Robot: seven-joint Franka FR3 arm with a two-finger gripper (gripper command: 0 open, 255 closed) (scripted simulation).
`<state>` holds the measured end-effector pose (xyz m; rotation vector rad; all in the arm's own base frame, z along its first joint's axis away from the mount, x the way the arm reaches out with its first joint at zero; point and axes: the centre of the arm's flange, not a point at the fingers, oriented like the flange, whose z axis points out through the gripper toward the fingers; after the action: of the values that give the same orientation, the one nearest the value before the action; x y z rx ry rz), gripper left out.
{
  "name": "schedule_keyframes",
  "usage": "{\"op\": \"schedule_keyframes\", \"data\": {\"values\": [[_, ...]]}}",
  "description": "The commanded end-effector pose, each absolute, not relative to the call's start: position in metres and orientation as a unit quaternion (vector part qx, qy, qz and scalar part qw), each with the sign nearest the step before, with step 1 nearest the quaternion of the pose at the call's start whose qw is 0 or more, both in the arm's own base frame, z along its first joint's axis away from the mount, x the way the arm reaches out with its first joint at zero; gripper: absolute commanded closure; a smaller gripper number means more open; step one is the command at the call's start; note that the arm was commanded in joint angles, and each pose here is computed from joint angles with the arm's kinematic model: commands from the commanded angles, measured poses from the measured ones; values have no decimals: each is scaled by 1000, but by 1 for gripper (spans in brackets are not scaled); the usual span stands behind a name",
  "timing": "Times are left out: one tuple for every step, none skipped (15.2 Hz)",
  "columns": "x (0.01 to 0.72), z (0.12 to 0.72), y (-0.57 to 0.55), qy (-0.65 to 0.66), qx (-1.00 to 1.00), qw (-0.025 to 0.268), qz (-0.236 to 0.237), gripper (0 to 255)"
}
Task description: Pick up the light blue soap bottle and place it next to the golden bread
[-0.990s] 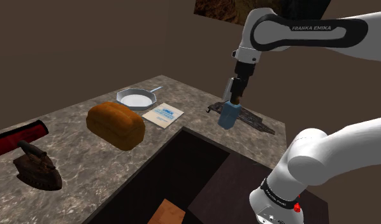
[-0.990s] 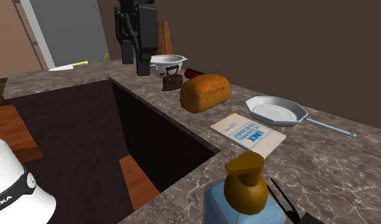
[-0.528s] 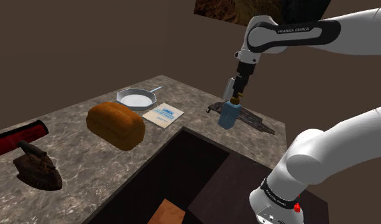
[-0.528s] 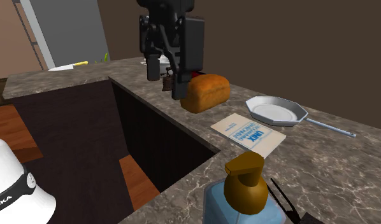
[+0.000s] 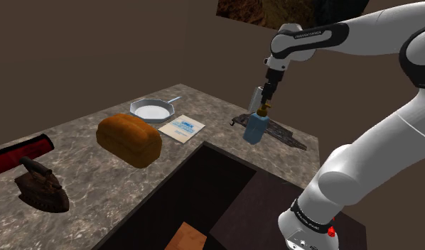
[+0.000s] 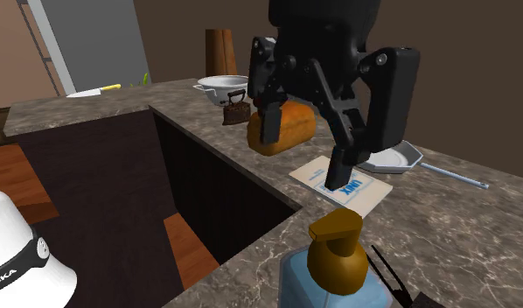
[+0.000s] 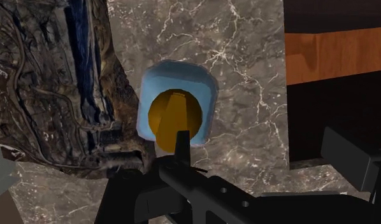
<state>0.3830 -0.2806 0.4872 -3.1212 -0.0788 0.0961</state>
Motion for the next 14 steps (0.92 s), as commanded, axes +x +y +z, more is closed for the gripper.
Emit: {"op": "schedule_keyframes", "data": {"values": [[387, 481, -305, -26, -999, 8, 28, 0], [390, 480, -317, -26, -999, 8, 27, 0], [393, 478, -330, -26, -999, 7, 25, 0], [395, 476, -337, -26, -999, 7, 24, 0], [395, 471, -337, -26, -999, 7, 24, 0], [394, 466, -337, -26, -999, 7, 24, 0], [394, 461, -337, -26, -999, 7, 24, 0], [394, 455, -337, -26, -999, 7, 24, 0], [394, 450, -337, -26, -999, 7, 24, 0], [393, 445, -337, -26, -999, 7, 24, 0], [393, 440, -337, -26, -999, 7, 24, 0], [393, 436, -337, -26, -999, 7, 24, 0], [393, 437, -337, -26, -999, 7, 24, 0], [393, 436, -337, -26, -999, 7, 24, 0]]}}
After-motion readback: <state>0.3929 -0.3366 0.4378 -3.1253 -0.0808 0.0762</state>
